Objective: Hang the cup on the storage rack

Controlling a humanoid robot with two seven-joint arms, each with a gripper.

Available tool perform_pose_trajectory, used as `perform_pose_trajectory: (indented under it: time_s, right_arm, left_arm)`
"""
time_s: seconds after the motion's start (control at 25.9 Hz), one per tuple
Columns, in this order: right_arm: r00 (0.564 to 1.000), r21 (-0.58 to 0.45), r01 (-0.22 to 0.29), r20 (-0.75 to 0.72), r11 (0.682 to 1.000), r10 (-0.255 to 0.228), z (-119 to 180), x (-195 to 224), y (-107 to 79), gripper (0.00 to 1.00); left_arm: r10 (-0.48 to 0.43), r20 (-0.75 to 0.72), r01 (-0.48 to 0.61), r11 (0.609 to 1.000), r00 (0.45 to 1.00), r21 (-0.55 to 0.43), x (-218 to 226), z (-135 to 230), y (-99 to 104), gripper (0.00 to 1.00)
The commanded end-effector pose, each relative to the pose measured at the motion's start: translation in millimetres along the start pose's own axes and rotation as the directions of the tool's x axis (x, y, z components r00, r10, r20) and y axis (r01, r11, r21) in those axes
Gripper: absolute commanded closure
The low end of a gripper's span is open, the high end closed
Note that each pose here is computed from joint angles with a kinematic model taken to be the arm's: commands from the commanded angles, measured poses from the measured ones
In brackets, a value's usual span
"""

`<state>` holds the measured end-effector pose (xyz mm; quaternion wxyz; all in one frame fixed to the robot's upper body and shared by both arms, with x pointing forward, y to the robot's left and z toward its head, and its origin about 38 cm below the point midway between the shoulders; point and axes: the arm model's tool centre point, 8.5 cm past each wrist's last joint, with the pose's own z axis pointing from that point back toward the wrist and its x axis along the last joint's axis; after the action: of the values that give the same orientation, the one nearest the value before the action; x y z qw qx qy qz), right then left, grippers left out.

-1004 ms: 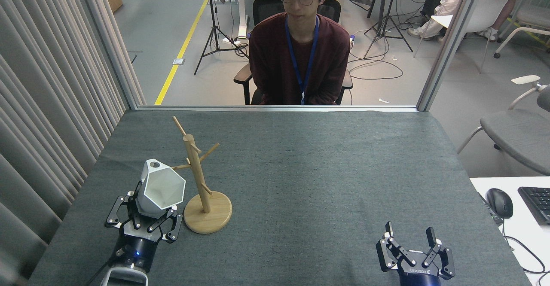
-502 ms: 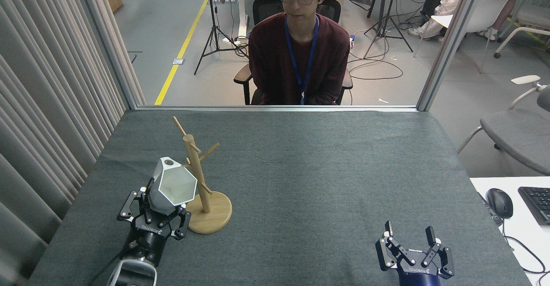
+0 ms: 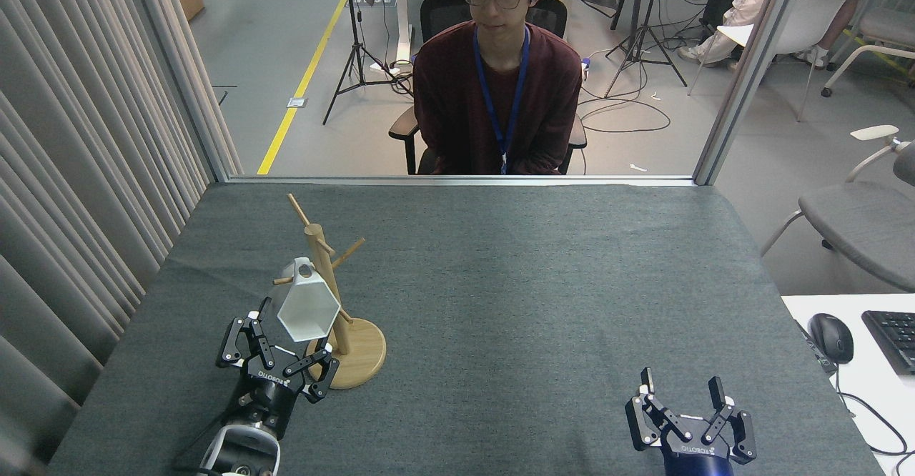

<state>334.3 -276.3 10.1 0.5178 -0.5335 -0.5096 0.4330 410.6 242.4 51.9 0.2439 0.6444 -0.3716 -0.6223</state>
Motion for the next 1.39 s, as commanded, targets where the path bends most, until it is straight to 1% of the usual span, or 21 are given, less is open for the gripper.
perform_pose_trajectory:
  time_s: [0.0,0.12,0.19,0.23,0.27,0.35,0.46,0.5,0.58,0.62,0.73,0.77,0.81,0.97,1.12,1.35]
  right_arm:
    - [1.0,-0.002,-0.001,0.0,1.0,0.001,-0.3,0.2,-0.3,0.02]
    - [1.0,-0.002,-0.002,0.0,1.0,0.002,-0.4,-0.9,-0.5,0.02]
    - [1.0,-0.002,-0.004,0.005,1.0,0.004,-0.5,-0.9,-0.7,0.02]
    - [1.0,-0.004,-0.003,0.008,1.0,0.003,-0.6,-0.5,-1.1,0.02]
    - [1.0,-0.002,0.0,0.01,1.0,0.0,0.6,0.1,-0.3,0.02]
    - [1.0,-0.001,-0.003,0.012,1.0,0.003,2.2,-1.1,0.2,0.02]
    - [0.999,-0.017,-0.02,0.045,1.0,0.021,1.3,-7.0,-5.9,0.02]
    - [0.998,-0.02,-0.022,0.066,1.0,0.023,2.5,-7.4,-7.7,0.02]
    - [0.996,-0.021,-0.023,0.089,1.0,0.025,8.7,-7.4,-9.3,0.02]
    - [0.995,-0.02,-0.029,0.09,0.999,0.031,11.7,-9.5,-9.7,0.02]
    - [0.995,-0.018,-0.038,0.095,0.999,0.039,16.6,-12.5,-10.2,0.02]
    - [0.995,-0.012,-0.038,0.094,0.999,0.039,19.0,-13.1,-8.5,0.02]
    - [0.995,-0.007,-0.038,0.097,0.999,0.039,20.9,-13.2,-7.2,0.02]
    - [0.995,0.002,-0.043,0.095,0.999,0.042,24.4,-14.5,-4.9,0.02]
    - [0.994,0.0,-0.048,0.097,0.999,0.048,24.3,-15.4,-5.3,0.02]
    - [0.994,-0.001,-0.056,0.098,0.998,0.056,24.2,-15.8,-5.4,0.02]
  left_arm:
    - [0.015,0.014,-0.014,0.999,1.0,-0.036,8.7,11.7,-11.0,0.0]
    - [0.043,0.033,-0.04,0.995,0.999,-0.089,23.5,35.6,-25.1,0.0]
    - [0.059,0.021,-0.056,0.99,0.998,-0.13,22.5,54.2,-37.4,0.0]
    - [0.078,0.016,-0.075,0.986,0.997,-0.147,22.9,63.5,-41.3,0.0]
    - [0.109,-0.002,-0.108,0.983,0.994,-0.149,20.3,70.4,-40.9,0.0]
    - [0.221,-0.031,-0.223,0.965,0.975,-0.138,14.2,79.6,-38.1,0.0]
    - [0.41,-0.078,-0.415,0.908,0.909,-0.06,-3.8,82.2,-19.3,0.0]
    - [0.453,-0.083,-0.457,0.888,0.888,-0.042,-8.1,86.4,-13.4,0.0]
    - [0.517,-0.079,-0.521,0.852,0.852,-0.044,-12.1,96.0,-4.7,0.0]
    - [0.535,-0.077,-0.538,0.842,0.842,-0.041,-13.0,99.2,1.6,0.0]
    - [0.549,-0.079,-0.553,0.831,0.832,-0.059,-11.3,107.2,13.2,0.0]
    - [0.568,-0.086,-0.574,0.815,0.819,-0.077,-3.9,108.4,15.0,0.0]
    - [0.572,-0.092,-0.579,0.811,0.815,-0.084,-2.1,107.8,16.3,0.0]
    - [0.577,-0.095,-0.584,0.807,0.811,-0.086,8.0,105.1,22.7,0.0]
    - [0.581,-0.105,-0.589,0.805,0.807,-0.074,7.3,100.9,25.7,0.0]
    - [0.581,-0.098,-0.588,0.806,0.808,-0.071,7.3,99.3,26.5,0.0]
